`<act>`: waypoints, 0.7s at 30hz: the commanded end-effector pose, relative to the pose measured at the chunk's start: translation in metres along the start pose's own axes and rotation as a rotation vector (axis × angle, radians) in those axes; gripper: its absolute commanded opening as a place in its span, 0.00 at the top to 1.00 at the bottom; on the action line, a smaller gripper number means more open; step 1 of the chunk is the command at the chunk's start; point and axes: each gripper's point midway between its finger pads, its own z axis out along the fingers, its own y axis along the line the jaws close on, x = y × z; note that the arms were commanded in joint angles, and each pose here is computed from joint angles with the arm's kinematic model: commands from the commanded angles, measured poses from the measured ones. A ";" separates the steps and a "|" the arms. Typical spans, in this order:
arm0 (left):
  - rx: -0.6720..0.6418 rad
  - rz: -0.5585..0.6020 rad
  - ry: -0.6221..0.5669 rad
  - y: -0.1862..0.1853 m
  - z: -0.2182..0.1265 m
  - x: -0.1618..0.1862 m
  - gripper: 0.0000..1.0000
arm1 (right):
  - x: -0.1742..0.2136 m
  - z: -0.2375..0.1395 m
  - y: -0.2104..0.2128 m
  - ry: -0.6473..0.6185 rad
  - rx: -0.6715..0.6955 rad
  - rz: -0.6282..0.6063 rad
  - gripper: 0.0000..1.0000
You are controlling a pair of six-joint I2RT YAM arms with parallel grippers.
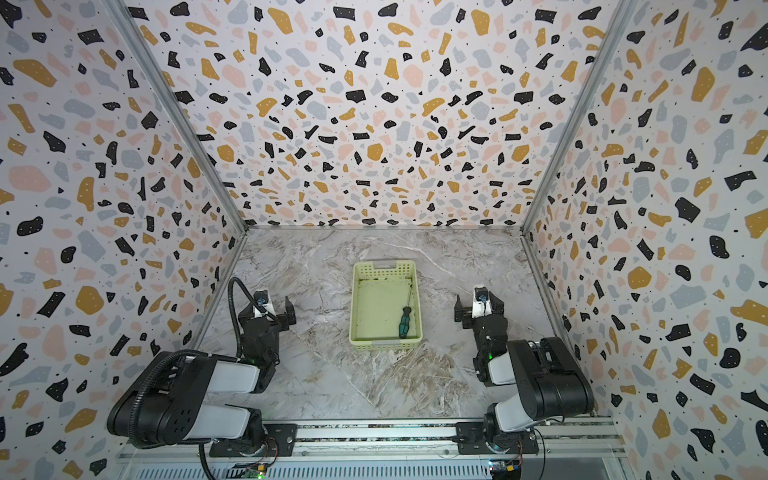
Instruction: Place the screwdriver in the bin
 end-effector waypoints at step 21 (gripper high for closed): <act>-0.037 -0.058 -0.052 0.007 0.004 -0.017 0.00 | -0.002 0.008 0.000 0.014 -0.024 0.026 0.01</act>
